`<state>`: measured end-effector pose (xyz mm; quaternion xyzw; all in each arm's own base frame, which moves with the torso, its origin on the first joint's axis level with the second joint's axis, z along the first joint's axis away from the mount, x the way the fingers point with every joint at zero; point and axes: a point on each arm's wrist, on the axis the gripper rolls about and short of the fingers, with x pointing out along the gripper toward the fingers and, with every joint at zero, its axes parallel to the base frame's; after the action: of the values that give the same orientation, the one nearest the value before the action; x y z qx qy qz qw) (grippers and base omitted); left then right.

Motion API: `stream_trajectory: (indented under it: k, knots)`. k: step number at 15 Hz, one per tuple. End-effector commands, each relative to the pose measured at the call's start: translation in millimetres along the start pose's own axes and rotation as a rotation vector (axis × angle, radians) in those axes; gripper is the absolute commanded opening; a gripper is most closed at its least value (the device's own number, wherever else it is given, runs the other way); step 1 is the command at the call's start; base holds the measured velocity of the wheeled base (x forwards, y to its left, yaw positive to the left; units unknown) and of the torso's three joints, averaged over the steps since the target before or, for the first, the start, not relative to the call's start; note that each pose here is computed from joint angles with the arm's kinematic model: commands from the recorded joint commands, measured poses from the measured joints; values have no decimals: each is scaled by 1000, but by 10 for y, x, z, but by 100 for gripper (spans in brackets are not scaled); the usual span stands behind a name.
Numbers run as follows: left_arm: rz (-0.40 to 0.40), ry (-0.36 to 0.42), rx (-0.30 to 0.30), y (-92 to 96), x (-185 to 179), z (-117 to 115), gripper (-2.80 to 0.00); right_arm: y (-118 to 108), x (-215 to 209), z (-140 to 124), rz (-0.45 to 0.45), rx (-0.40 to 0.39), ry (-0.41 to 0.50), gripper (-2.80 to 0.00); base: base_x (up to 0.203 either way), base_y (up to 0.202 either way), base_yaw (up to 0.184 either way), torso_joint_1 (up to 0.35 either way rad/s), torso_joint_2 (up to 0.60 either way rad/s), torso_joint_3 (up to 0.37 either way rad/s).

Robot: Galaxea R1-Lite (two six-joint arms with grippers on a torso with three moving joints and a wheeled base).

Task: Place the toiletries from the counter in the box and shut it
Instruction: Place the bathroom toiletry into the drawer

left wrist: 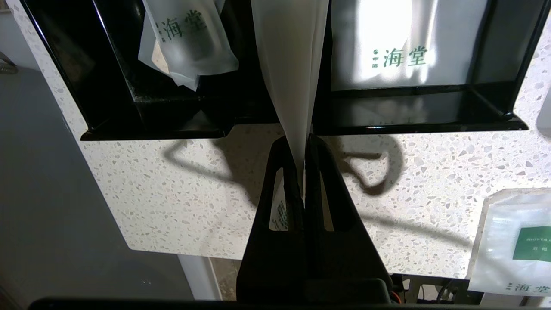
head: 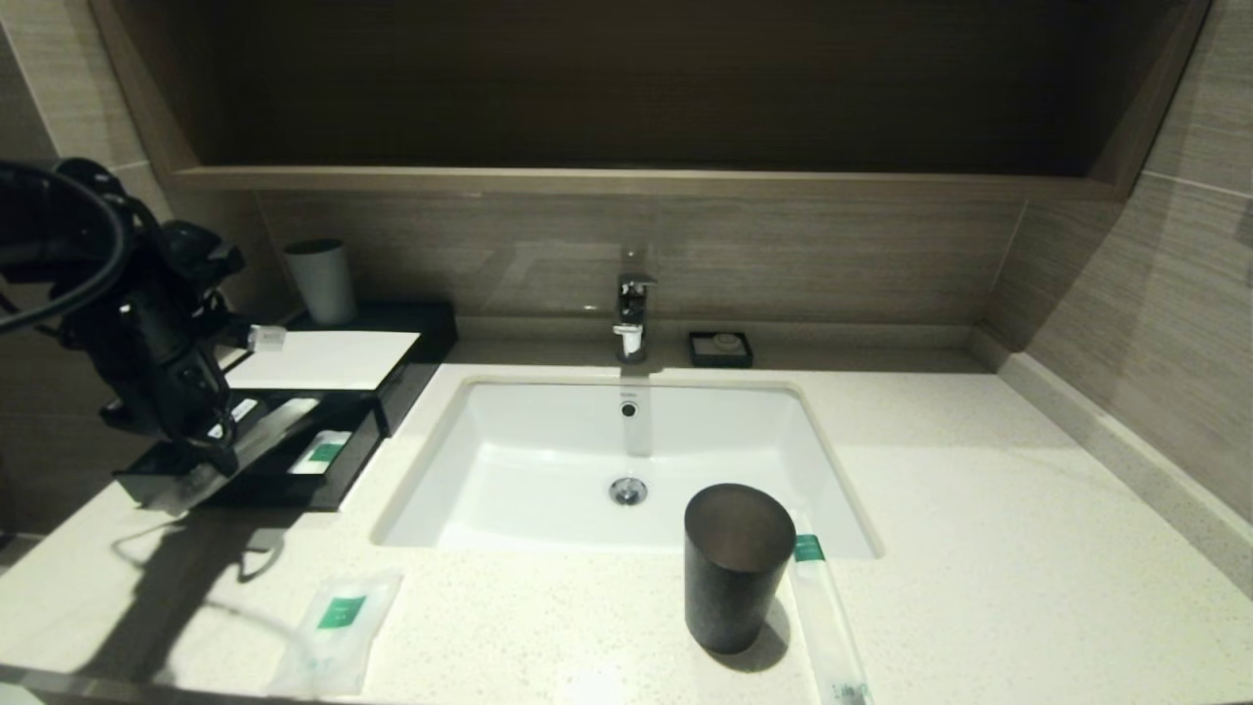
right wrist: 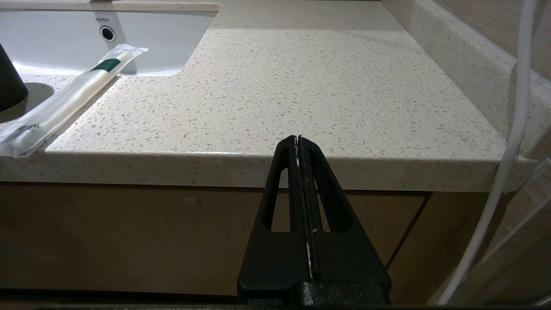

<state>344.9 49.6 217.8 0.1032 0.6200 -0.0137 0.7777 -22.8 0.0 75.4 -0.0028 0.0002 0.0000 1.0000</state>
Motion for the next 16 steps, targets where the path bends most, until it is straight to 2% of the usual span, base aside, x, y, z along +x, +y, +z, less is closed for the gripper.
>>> stream_trajectory:
  k: [1,13,16]
  knots:
    - [2,-3,-6,5,33,22,-280,0,0,0,0,-1,0,-280,0,0,0,0,0,0]
    - [-1,-29,-11,-58,131,127,-280,0,0,0,0,-1,0,-280,0,0,0,0,0,0]
    - [-32,-37,-13,-84,156,148,-280,0,0,0,0,-1,0,-280,0,0,0,0,0,0]
